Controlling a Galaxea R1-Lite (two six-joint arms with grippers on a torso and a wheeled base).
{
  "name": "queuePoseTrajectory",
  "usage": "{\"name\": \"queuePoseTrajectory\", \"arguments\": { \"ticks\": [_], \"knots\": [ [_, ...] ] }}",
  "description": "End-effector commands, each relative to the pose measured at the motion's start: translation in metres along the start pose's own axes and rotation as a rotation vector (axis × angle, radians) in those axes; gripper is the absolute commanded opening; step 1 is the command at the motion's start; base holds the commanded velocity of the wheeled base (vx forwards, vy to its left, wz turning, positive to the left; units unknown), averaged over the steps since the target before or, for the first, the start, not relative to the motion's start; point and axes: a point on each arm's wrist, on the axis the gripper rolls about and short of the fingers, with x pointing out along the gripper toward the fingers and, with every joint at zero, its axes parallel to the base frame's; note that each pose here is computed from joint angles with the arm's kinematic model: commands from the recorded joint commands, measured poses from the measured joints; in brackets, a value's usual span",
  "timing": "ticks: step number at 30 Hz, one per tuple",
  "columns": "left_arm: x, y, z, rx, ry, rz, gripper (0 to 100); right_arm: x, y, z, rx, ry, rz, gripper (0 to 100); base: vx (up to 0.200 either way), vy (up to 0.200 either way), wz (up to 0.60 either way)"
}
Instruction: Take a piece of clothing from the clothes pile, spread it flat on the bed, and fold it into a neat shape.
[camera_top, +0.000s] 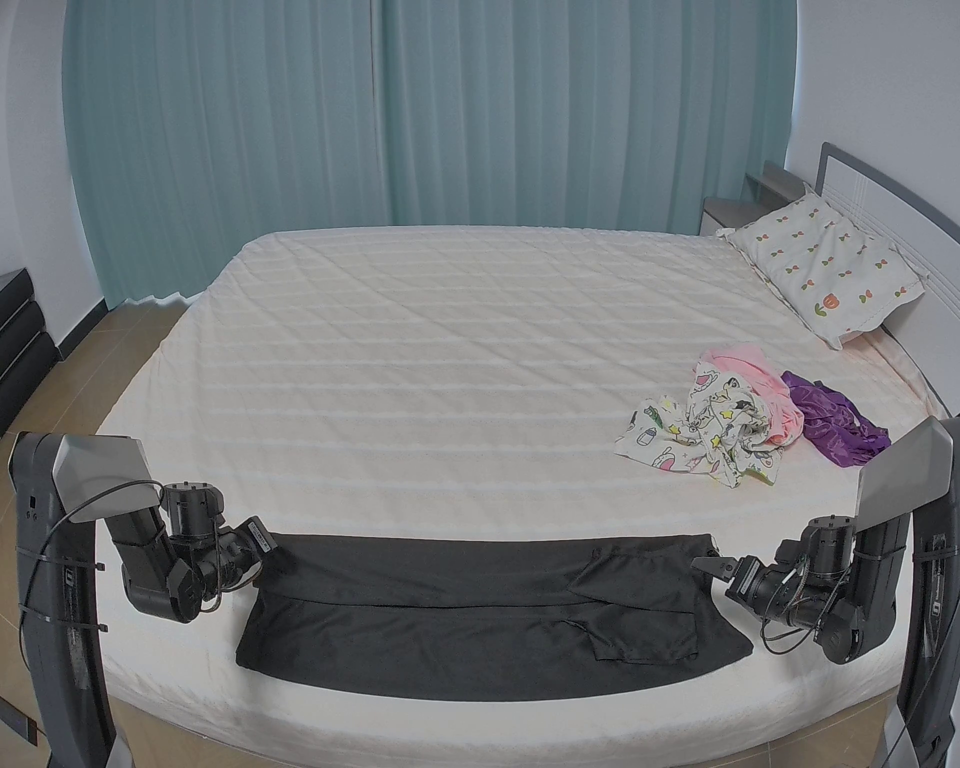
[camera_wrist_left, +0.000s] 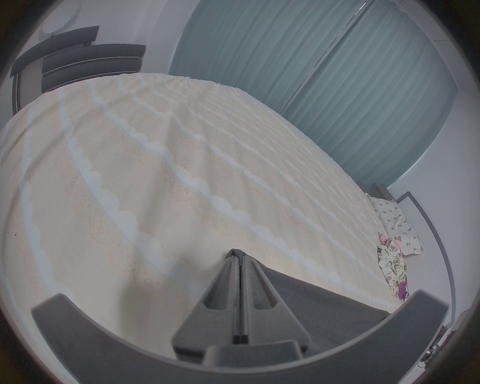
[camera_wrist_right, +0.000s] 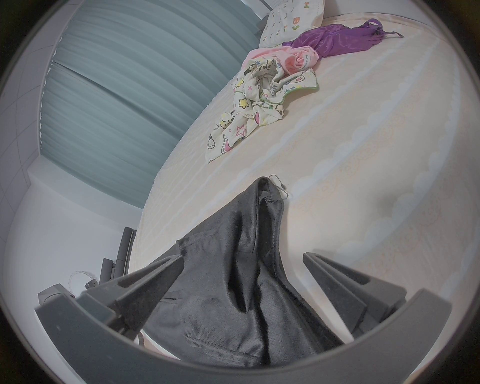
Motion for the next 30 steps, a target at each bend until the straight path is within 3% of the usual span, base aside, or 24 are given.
{"name": "queuePoseTrajectory", "arguments": {
  "ticks": [1, 2, 9, 17, 22, 27, 28, 30],
  "knots": [
    [0.003, 0.001, -0.002, 0.001, 0.007, 0.002, 0, 0.000, 0.000, 0.000, -0.003, -0.006, 0.005, 100, 0.000, 0.000, 0.00],
    [0.003, 0.001, -0.003, 0.002, 0.008, 0.001, 100, 0.000, 0.000, 0.000, -0.003, -0.006, 0.005, 100, 0.000, 0.000, 0.00],
    [-0.002, 0.002, 0.001, -0.006, 0.002, 0.006, 100, -0.001, 0.001, 0.002, 0.000, -0.011, 0.007, 100, 0.000, 0.000, 0.00],
    [-0.041, -0.007, 0.019, -0.007, -0.032, -0.020, 100, -0.004, -0.002, 0.004, 0.008, -0.019, -0.002, 100, 0.000, 0.000, 0.00],
    [-0.063, -0.007, 0.010, 0.053, 0.075, -0.117, 100, -0.006, -0.002, 0.004, 0.010, -0.021, -0.007, 100, 0.000, 0.000, 0.00],
    [-0.066, -0.003, 0.000, 0.122, 0.117, -0.119, 100, -0.008, -0.002, 0.004, 0.012, -0.020, -0.008, 100, 0.000, 0.000, 0.00],
    [-0.065, -0.001, -0.004, 0.174, 0.132, -0.118, 100, -0.010, -0.001, 0.004, 0.011, -0.020, -0.008, 100, 0.000, 0.000, 0.00],
    [-0.065, -0.001, -0.004, 0.174, 0.132, -0.118, 100, -0.010, -0.001, 0.004, 0.011, -0.020, -0.008, 100, 0.000, 0.000, 0.00]
  ]
}}
